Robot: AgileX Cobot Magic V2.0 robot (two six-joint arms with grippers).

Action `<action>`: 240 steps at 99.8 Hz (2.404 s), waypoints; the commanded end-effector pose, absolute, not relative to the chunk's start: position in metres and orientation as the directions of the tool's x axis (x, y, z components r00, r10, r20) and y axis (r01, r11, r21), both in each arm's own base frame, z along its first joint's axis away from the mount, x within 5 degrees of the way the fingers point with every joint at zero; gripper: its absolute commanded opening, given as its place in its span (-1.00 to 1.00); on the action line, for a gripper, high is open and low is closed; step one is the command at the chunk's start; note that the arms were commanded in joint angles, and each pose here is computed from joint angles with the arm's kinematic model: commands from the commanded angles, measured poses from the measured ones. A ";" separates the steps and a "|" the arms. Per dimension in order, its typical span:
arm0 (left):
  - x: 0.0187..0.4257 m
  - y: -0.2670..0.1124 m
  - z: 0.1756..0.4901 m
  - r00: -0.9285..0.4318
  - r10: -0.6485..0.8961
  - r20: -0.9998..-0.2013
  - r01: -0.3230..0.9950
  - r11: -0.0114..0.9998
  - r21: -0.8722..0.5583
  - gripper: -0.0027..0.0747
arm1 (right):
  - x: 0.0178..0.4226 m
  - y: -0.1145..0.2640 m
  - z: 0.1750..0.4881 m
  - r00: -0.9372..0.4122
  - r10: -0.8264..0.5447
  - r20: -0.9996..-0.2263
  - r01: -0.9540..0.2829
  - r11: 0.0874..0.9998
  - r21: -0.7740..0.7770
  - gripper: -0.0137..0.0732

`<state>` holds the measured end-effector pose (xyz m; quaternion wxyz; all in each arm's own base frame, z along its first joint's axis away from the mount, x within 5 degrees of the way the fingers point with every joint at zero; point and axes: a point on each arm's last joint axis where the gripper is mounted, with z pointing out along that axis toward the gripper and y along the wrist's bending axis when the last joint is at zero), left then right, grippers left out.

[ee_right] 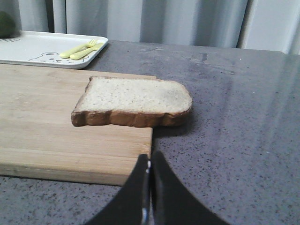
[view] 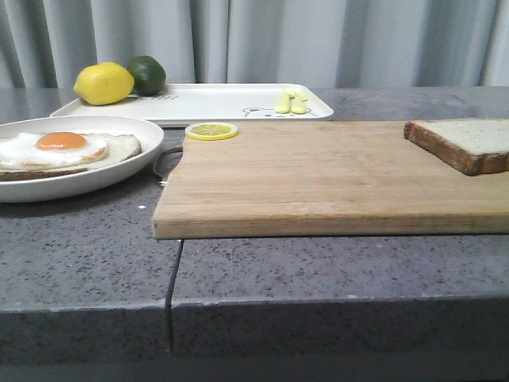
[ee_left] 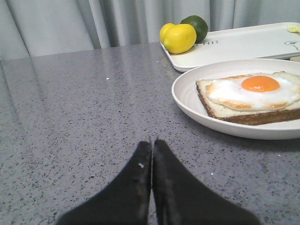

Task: Place bread and move sandwich to tray

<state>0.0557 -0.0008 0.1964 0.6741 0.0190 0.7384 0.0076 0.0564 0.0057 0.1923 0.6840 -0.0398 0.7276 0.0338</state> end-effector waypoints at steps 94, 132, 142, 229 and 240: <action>0.054 -0.001 0.204 0.037 0.026 -0.999 0.021 0.999 0.027 -0.98 | 0.054 0.006 0.210 0.142 -0.008 -0.990 -0.102 0.995 -0.023 -0.84; 0.044 -0.004 0.256 0.135 -0.248 -0.959 0.086 0.967 -0.238 -0.98 | 0.046 0.005 0.249 0.178 0.154 -0.972 -0.131 0.983 0.132 -0.84; 0.043 -0.007 0.279 0.065 -0.243 -0.968 0.102 0.966 -0.236 -0.98 | 0.041 0.006 0.273 0.153 0.186 -0.971 -0.147 0.976 0.163 -0.84; 0.084 -0.021 0.405 -0.427 -0.140 -0.893 0.152 0.963 -0.223 -0.98 | 0.092 0.019 0.369 -0.452 0.065 -0.890 -0.147 0.978 0.146 -0.84; 0.084 -0.021 0.405 -0.427 -0.140 -0.893 0.152 0.963 -0.223 -0.98 | 0.091 0.021 0.368 -0.470 0.075 -0.879 -0.154 0.974 0.166 -0.84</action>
